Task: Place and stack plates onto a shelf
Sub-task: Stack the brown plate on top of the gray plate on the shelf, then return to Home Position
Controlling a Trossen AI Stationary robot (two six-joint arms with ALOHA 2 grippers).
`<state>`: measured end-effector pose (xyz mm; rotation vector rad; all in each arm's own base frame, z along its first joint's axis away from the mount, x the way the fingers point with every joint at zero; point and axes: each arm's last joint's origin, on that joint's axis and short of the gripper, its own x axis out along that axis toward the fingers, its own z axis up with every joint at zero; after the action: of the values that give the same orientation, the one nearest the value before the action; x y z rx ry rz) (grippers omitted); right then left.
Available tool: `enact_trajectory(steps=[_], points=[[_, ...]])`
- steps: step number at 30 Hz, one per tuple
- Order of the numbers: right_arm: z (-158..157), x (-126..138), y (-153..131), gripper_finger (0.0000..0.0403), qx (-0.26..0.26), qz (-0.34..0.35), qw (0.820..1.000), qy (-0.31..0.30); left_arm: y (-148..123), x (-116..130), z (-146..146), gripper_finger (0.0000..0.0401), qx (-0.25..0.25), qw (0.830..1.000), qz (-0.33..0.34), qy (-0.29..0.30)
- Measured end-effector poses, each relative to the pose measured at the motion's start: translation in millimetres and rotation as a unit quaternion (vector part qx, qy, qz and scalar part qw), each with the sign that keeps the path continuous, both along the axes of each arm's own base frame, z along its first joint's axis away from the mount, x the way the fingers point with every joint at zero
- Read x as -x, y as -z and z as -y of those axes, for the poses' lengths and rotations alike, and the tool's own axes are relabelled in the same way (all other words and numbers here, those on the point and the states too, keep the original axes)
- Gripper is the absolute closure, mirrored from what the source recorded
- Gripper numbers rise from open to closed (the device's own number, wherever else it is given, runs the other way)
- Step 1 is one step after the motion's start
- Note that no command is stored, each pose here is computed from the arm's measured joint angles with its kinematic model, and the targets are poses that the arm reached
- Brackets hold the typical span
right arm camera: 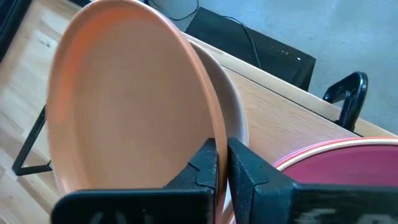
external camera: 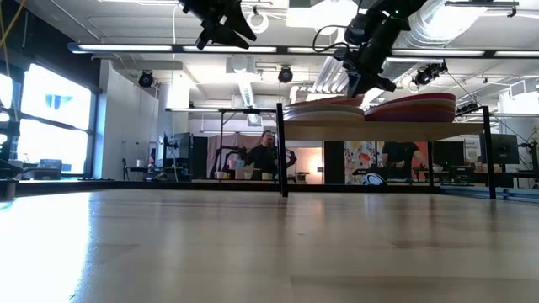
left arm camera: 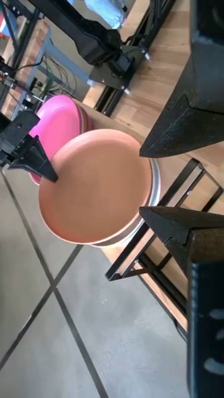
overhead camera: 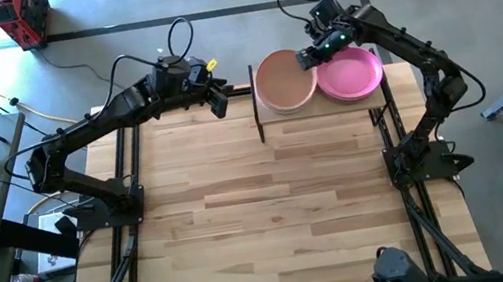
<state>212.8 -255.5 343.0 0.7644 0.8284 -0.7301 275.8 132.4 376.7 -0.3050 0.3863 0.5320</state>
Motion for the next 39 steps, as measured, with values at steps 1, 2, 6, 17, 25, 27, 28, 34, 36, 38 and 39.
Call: enact_trajectory(steps=[1,2,6,17,25,27,28,34,36,38,39], points=[[0,0,0,0.0397,-0.001,0.001,1.000,-0.001,0,0,0,0.0276,0.000,1.000,0.000,0.000],[0,0,0,0.0391,-0.001,0.002,1.000,-0.002,0,0,0,0.0276,0.000,1.000,0.000,0.000],[-1,-2,0,0.0354,0.002,0.002,1.000,-0.007,0,0,0,0.0276,0.000,1.000,0.000,0.000],[-1,0,-6,0.0284,-0.006,0.015,1.000,-0.008,2,1,0,0.0276,0.006,1.000,-0.012,0.000],[2,6,-32,0.0284,0.018,0.033,0.999,0.001,2,1,0,0.0276,0.006,1.000,-0.012,0.000],[0,6,-33,0.0284,0.015,0.031,0.999,-0.001,3,1,0,0.0276,0.005,1.000,-0.013,0.001],[-2,5,-33,0.0284,0.011,0.029,1.000,-0.003,2,2,1,0.0276,0.002,1.000,-0.015,0.004],[-16,-3,-34,0.0284,0.012,0.017,0.998,-0.060,-10,23,10,0.0283,-0.015,0.999,-0.033,0.010],[-27,-7,-36,0.0284,0.020,0.019,0.996,-0.089,-16,34,15,0.0287,-0.031,0.999,-0.042,0.006],[-38,-12,-38,0.0284,0.032,0.025,0.993,-0.115,-22,44,23,0.0290,-0.042,0.998,-0.046,0.000],[-44,-15,-39,0.0284,0.037,0.028,0.991,-0.126,-24,50,26,0.0292,-0.044,0.998,-0.051,-0.004]])
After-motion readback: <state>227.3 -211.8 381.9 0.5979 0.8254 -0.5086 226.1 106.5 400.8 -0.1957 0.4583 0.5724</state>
